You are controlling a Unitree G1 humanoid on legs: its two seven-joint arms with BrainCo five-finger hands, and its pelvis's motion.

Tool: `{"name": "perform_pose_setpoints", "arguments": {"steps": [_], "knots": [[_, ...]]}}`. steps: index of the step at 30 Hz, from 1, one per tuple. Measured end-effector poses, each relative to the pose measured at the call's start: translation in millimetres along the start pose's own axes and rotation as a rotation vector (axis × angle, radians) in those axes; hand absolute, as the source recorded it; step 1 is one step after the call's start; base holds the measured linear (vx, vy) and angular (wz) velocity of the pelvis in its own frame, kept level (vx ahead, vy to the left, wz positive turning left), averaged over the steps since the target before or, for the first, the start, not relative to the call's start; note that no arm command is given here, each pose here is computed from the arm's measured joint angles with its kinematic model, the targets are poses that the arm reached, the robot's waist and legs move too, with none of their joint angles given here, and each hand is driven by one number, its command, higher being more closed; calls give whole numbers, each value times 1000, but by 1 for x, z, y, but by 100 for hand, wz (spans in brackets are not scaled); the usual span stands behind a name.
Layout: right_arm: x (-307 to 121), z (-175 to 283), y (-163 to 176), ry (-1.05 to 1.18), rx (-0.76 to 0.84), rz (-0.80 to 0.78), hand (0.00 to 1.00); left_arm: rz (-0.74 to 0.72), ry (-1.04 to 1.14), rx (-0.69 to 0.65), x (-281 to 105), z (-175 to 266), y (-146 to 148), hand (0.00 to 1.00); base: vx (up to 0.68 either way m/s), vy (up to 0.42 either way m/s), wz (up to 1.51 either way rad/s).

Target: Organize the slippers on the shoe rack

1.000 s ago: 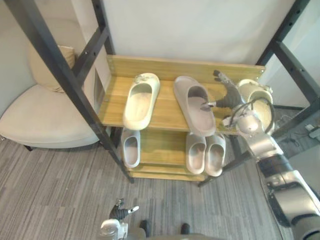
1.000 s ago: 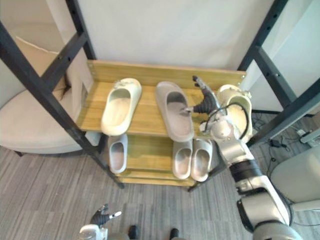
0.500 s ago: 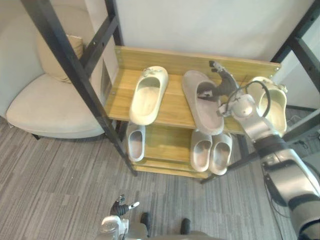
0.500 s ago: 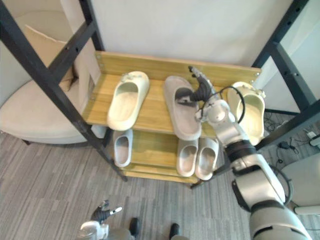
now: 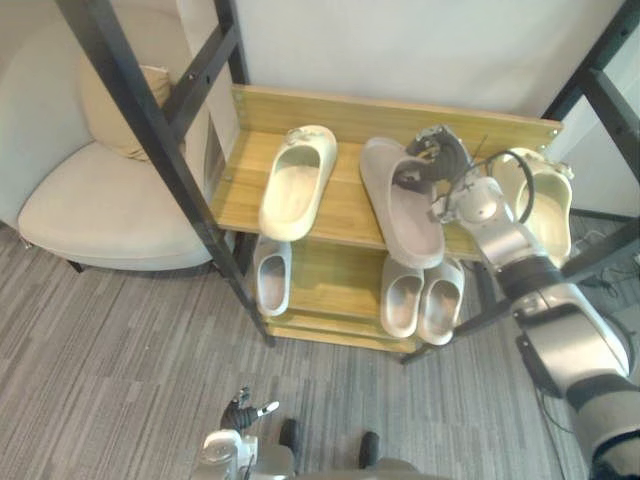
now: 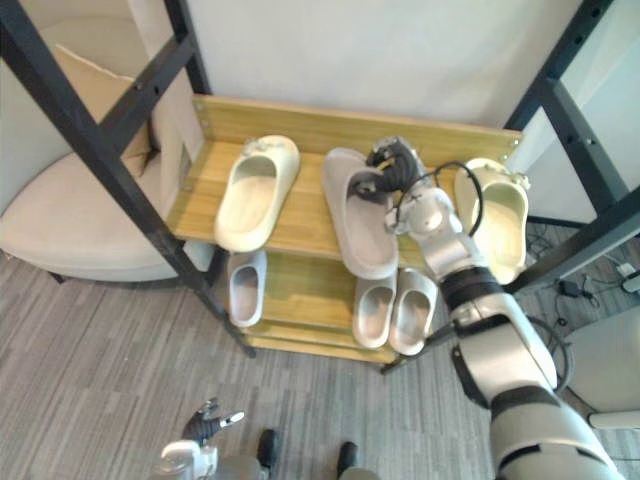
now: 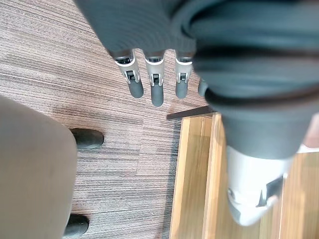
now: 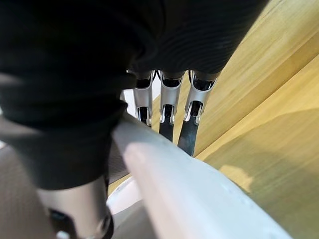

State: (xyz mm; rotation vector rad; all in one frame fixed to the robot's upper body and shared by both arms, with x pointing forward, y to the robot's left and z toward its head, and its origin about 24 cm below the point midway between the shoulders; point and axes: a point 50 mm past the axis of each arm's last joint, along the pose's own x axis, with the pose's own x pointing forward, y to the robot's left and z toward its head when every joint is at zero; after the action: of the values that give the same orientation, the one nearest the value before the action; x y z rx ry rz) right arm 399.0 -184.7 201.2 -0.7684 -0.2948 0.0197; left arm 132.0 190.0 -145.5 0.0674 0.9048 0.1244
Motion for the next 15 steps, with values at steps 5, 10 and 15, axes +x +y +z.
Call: {"name": "perform_pose_setpoints", "arguments": {"steps": [5, 10, 15], "knots": [[-15, -4, 0, -32, 84, -22, 100, -1, 3, 1, 0, 0, 0, 0, -13, -8, -1], [-41, -6, 7, -85, 176, -23, 100, 0, 13, 5, -1, -3, 0, 0, 0, 0, 0], [-75, 14, 13, -229, 288, -2, 100, -13, 37, 9, -2, -7, 0, 0, -38, -18, -6]]}}
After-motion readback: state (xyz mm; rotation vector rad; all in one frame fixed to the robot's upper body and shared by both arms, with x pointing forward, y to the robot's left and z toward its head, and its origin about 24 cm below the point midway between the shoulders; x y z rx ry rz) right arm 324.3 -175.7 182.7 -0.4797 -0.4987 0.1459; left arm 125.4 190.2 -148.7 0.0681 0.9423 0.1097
